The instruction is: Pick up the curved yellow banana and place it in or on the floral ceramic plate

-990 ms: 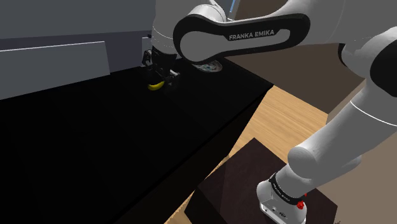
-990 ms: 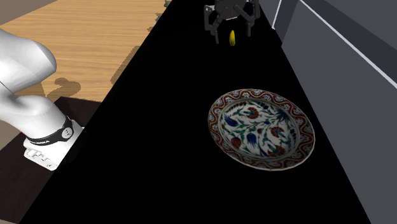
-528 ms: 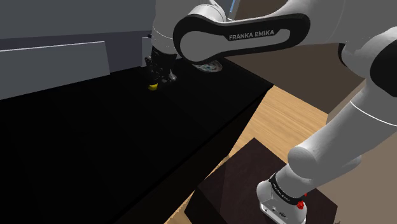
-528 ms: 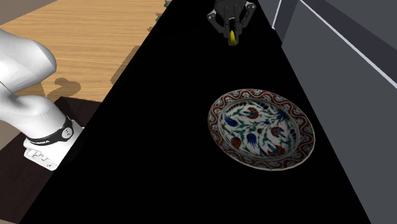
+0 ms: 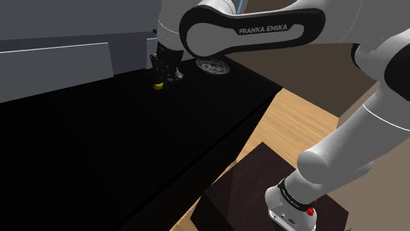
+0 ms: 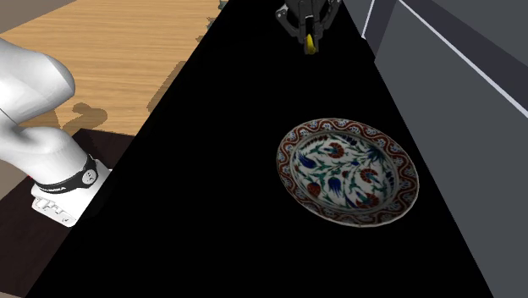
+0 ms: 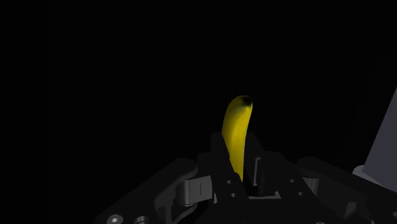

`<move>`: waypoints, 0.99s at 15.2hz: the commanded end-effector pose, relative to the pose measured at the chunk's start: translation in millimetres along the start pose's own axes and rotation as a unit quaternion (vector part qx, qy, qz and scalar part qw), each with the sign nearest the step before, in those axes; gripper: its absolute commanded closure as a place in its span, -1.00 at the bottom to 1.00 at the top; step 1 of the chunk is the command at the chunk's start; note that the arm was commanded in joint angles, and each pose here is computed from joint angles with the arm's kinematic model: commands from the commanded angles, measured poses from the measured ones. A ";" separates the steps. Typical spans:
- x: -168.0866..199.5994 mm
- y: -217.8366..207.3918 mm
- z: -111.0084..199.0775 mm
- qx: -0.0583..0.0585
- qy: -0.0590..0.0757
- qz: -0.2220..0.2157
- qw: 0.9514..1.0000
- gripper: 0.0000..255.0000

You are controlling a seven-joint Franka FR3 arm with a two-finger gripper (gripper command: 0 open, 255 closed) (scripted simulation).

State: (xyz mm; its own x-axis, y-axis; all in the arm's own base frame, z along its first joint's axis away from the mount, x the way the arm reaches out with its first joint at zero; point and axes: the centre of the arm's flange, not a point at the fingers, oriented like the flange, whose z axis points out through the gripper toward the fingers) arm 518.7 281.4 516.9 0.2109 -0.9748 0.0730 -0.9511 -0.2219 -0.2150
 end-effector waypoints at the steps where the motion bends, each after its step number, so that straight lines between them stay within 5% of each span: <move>1: 0.0 -2.8 -10.6 0.000 0.000 0.000 1.000 1.00; 15: 5.4 -18.6 -82.3 0.000 0.000 0.000 1.000 1.00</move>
State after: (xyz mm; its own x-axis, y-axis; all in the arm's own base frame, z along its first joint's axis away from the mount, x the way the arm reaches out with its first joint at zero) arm 519.3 282.4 595.9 0.2112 -0.9747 0.0729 -0.9510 -0.2221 -0.2152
